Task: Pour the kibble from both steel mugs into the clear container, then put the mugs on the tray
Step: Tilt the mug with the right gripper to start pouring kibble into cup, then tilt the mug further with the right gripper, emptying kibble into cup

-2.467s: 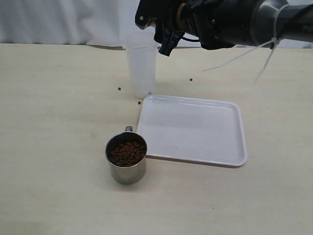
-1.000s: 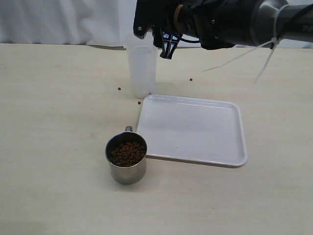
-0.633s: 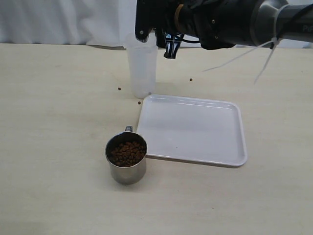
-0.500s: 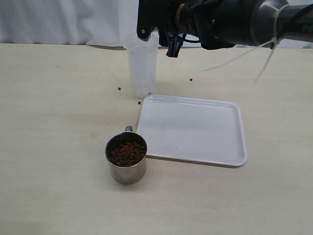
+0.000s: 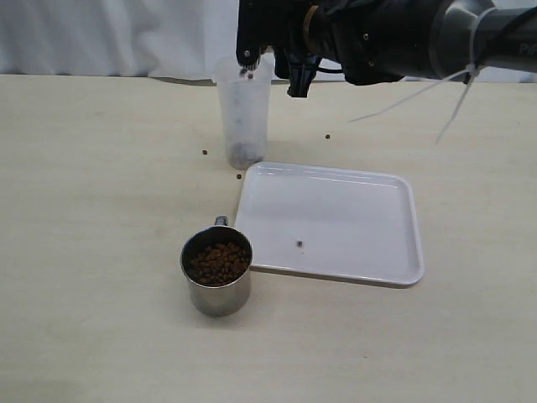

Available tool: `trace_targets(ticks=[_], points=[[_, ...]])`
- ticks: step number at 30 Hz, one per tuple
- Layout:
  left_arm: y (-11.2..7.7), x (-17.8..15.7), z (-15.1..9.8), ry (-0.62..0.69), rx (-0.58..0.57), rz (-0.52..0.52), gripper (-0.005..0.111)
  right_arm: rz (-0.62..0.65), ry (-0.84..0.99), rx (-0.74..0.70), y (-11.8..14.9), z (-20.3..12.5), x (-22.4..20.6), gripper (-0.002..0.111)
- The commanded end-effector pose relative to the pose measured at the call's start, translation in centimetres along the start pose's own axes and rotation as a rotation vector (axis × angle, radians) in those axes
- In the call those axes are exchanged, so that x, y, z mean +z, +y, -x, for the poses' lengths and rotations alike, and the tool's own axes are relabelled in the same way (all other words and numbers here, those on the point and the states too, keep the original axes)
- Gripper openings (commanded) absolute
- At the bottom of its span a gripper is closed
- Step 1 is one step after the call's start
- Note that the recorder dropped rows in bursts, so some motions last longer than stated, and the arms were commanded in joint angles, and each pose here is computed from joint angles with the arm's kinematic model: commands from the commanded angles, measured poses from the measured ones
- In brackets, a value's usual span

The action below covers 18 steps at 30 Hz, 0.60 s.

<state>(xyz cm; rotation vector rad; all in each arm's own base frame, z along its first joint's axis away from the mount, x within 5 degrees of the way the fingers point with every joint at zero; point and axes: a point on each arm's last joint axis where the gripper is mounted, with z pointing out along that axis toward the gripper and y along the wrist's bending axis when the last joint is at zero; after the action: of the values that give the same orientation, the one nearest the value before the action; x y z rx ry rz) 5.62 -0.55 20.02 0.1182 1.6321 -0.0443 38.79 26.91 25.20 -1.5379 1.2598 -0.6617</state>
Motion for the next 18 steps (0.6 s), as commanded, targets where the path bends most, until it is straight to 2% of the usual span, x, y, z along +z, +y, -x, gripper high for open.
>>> trace_targets(ticks=[1, 15, 18], points=[[-0.06, -0.01, 0.01, -0.011, 0.000, -0.010, 0.000, -0.038, -0.005, -0.006, -1.34, 0.18, -0.50, 0.005], [-0.06, -0.01, 0.01, -0.011, 0.000, -0.010, 0.000, -0.049, -0.009, -0.005, -1.51, 0.46, 0.33, 0.005], [-0.06, -0.01, 0.01, -0.011, 0.000, -0.010, 0.000, -0.053, -0.005, -0.057, -1.59, 0.45, 0.33, 0.005]])
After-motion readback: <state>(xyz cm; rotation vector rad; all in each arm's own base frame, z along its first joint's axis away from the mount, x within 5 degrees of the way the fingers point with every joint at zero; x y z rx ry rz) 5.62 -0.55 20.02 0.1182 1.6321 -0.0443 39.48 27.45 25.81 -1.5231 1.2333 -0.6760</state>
